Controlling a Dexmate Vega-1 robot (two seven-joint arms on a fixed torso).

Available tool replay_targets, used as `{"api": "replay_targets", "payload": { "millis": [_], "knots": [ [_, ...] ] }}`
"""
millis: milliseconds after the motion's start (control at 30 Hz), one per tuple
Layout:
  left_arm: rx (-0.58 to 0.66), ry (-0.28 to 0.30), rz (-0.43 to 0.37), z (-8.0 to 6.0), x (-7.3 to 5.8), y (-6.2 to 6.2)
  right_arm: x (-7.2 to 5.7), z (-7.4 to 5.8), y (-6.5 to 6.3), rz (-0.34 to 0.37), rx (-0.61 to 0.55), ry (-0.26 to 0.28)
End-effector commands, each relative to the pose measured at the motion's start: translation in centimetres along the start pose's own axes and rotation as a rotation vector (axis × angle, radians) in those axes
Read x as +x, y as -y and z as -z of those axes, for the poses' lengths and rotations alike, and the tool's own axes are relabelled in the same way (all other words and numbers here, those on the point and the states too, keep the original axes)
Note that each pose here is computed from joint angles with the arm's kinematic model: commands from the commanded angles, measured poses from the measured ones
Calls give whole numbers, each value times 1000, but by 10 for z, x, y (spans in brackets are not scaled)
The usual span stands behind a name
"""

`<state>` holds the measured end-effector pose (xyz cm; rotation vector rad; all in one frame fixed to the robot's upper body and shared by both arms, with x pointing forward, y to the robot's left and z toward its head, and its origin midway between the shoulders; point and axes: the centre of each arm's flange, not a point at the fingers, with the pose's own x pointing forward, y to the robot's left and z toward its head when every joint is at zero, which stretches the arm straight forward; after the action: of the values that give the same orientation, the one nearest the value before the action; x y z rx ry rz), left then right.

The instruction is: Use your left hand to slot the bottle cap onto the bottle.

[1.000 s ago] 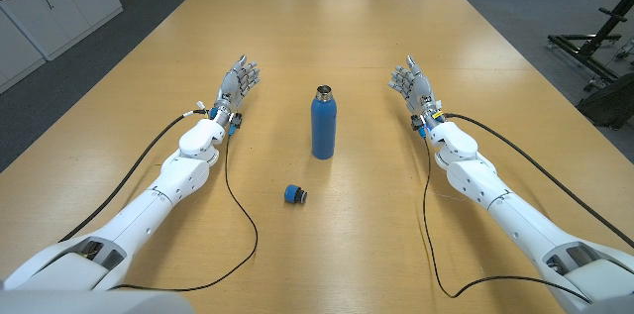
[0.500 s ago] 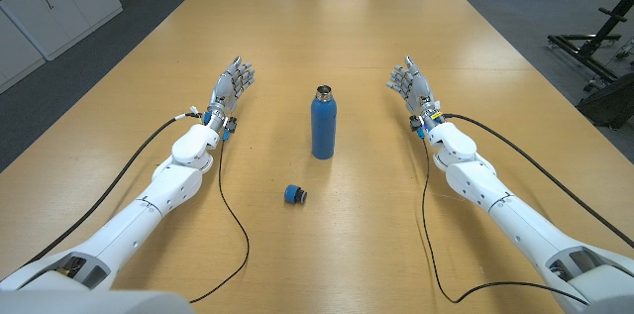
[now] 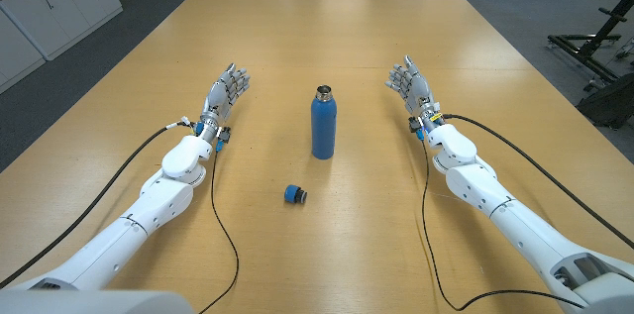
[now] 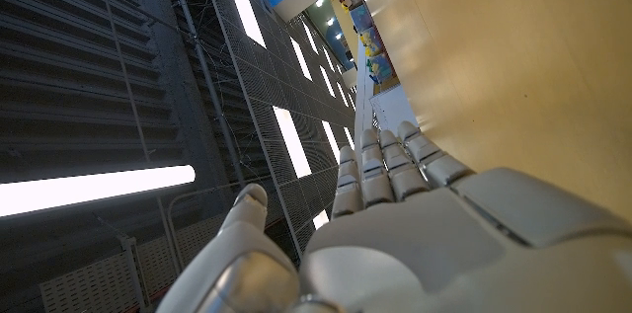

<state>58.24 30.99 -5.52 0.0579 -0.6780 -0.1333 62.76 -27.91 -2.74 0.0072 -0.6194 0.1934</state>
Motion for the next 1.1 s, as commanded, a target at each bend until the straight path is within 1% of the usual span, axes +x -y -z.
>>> {"api": "replay_targets", "payload": {
  "millis": [33, 167, 300, 533, 767, 1100],
  "knots": [
    [-2, 18, -3, -4, -29, 11, -1, 4, -2, -22, 0, -14],
    [-12, 15, -6, -2, -43, 17, -1, 4, -1, -32, -8, -18],
    [-1, 17, 6, -4, -53, 22, -2, 5, 0, -28, -9, -17],
    [12, 41, -14, -10, -72, 23, -3, 4, 3, -25, -14, -20],
    [27, 28, -22, -10, -94, 25, -6, 5, 4, -24, -14, -28],
    [40, 31, -15, -13, -115, 27, -9, 6, 1, -26, -22, -37]
  ]
}}
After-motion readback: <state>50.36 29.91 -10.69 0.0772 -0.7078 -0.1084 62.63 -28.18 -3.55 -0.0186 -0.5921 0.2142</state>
